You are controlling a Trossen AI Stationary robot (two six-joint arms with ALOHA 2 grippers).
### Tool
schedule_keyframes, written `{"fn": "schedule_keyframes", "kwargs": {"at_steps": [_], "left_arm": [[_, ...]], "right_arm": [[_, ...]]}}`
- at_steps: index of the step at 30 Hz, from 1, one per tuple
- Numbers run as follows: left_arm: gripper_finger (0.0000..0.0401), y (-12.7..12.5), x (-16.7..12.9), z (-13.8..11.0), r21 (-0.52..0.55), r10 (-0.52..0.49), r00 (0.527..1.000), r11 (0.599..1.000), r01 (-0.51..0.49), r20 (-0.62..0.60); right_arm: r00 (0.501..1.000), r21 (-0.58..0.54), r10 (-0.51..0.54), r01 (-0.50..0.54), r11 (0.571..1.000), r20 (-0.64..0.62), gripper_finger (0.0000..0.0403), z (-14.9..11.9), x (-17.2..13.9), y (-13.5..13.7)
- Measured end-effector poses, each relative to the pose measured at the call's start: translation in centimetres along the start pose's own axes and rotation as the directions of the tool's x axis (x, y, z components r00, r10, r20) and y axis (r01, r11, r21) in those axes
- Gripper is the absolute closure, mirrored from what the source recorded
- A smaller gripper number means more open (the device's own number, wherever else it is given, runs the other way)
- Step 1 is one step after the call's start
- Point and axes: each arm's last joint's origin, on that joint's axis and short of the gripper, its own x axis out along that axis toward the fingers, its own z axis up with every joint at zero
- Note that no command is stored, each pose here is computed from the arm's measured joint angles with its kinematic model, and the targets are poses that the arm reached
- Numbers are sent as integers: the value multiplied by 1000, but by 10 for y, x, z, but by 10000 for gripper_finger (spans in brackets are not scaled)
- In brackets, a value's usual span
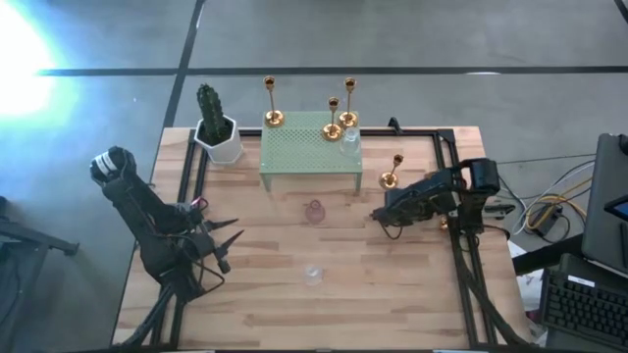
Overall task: Pick & Place candle stick holders
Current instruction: Put the gold candle holder on the shelf
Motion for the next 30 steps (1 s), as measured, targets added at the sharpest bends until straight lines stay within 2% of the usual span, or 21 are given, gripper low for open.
{"fn": "schedule_keyframes", "kwargs": {"at_steps": [8,15,19,23,27,30], "left_arm": [[247,-1,0,-1,-9,-12,999,1000,11,-49],[247,-2,0,-2,-16,-18,997,1000,17,-72],[247,-2,0,-2,-19,-22,996,1000,20,-88],[247,-2,0,-2,-19,-23,996,1000,21,-90],[247,-2,0,-2,-19,-23,996,1000,21,-90],[247,-2,0,-2,-19,-23,996,1000,21,-90]], "right_arm": [[1000,10,17,-17,1000,-13,333,0,0,-3],[999,14,16,-16,1000,-32,358,2,1,-3],[1000,10,17,-17,1000,-21,342,2,1,-4],[999,11,26,-25,1000,-23,306,3,1,-5],[996,23,35,-33,999,-85,270,6,0,-5],[992,33,35,-32,999,-120,259,7,1,-6]]}}
